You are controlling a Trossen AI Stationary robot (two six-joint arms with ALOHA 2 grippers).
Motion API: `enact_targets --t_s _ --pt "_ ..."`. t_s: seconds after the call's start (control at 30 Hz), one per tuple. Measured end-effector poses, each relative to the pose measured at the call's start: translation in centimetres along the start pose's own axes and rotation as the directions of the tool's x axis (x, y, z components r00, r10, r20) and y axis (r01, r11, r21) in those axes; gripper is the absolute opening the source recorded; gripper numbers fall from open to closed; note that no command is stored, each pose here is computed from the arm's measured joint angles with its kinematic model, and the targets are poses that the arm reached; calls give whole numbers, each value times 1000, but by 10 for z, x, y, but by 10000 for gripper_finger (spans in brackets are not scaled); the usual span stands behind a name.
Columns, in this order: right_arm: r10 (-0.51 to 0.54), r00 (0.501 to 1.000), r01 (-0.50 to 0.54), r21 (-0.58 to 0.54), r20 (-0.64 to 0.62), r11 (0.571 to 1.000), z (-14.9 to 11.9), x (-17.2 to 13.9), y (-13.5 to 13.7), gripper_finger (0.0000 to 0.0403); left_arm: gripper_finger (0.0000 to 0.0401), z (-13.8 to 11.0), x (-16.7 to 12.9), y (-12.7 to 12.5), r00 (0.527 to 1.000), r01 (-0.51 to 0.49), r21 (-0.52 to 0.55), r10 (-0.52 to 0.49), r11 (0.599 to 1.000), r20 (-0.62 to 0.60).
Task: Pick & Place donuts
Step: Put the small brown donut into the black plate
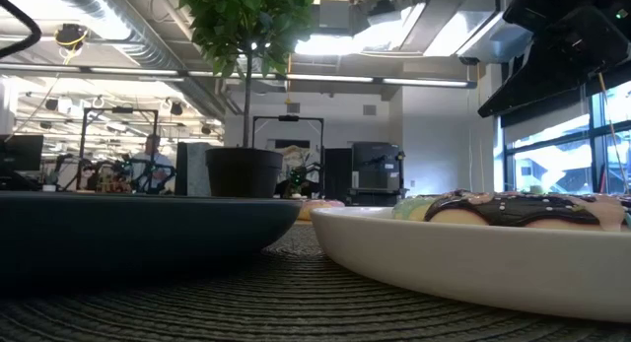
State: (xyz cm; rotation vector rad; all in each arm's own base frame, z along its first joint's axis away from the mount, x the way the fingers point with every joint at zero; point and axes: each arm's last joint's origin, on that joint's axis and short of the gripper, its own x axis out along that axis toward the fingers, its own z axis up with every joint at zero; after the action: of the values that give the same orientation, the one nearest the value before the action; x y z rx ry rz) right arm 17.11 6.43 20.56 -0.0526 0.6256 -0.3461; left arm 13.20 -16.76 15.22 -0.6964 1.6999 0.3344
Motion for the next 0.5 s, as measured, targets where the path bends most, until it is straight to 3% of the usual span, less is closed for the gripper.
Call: enact_targets --t_s 0.1,0.23,0.37,0.5 --pt "0 1000 0 -3 0 1000 0 0 0 166 4 1 -15 -8 999 49 -5 -49 999 18" --pt "0 1000 0 -7 0 1000 0 0 0 166 3 7 -41 -19 979 111 -23 -105 994 174" --pt "0 1000 0 -21 2 1000 0 0 0 166 3 28 -63 -33 898 158 37 -159 987 410" --pt "1 1000 -1 -23 3 1000 0 0 0 166 2 60 -74 -42 852 133 67 -149 989 501"
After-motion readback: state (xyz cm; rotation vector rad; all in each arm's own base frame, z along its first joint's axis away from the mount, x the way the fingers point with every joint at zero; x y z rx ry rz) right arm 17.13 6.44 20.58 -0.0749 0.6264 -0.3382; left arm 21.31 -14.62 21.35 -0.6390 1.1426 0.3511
